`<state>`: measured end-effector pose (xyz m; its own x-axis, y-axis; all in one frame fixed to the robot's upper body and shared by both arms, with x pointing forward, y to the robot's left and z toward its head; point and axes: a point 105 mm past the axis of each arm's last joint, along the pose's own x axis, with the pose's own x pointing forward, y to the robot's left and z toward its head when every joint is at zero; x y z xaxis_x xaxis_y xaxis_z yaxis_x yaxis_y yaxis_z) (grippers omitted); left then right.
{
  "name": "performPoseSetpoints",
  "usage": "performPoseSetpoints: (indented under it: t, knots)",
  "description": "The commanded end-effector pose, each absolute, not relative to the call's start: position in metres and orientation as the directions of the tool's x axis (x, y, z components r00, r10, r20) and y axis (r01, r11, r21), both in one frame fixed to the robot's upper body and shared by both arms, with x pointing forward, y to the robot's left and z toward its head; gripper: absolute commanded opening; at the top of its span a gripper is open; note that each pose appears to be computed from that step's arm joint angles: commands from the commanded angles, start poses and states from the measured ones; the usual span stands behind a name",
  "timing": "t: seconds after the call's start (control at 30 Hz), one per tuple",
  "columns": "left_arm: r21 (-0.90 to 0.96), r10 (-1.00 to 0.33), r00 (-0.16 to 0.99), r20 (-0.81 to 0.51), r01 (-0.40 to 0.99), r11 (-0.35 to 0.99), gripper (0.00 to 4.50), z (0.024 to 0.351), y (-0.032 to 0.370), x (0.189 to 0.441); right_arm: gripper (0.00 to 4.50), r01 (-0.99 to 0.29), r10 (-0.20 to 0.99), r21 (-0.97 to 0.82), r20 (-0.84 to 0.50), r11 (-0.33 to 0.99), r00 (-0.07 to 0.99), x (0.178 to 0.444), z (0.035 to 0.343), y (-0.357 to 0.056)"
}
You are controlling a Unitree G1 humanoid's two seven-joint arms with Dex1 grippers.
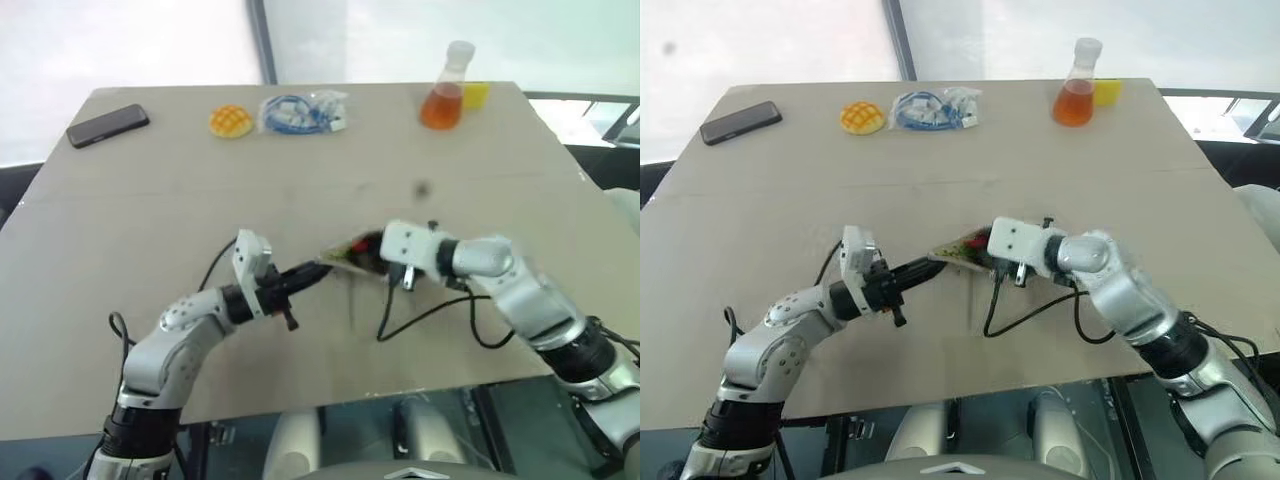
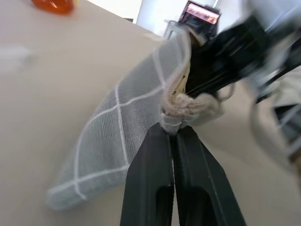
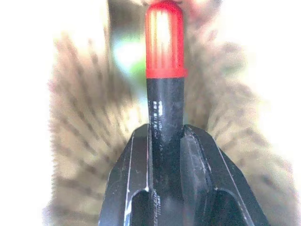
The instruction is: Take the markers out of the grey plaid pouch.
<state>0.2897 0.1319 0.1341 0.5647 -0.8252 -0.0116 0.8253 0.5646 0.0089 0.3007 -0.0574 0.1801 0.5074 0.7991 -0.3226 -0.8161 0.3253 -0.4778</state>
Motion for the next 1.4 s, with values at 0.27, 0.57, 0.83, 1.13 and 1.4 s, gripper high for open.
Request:
performPoseSetpoints:
  t: [0.27,0.57,0.83,1.13,1.4]
  knots:
    - [0.314,-0.715,0.699,-0.026,0.684,0.658,0.0,0.136,0.154,0.315,0.3,-0.709,0.718,-0.142,0.025,0.691,0.695,0.303,0.253,-0.134]
    - [0.292,-0.733,0.68,-0.002,0.701,0.65,0.0,0.133,0.154,0.304,0.3,-0.354,0.26,-0.213,-0.37,0.911,0.892,0.364,0.153,-0.231]
    - [0.147,-0.809,0.582,0.08,0.796,0.587,0.0,0.154,0.14,0.287,1.98,-0.444,0.264,-0.302,-0.486,0.844,0.833,0.37,0.114,-0.241]
    - [-0.146,-0.893,0.446,0.053,0.888,0.435,0.0,0.157,0.135,0.256,1.12,-0.61,0.552,-0.311,-0.261,0.729,0.792,0.288,0.227,-0.199]
    - [-0.169,-0.912,0.409,0.034,0.902,0.398,0.0,0.147,0.122,0.253,0.05,-0.806,0.742,-0.252,-0.315,0.536,0.592,0.249,0.226,-0.132]
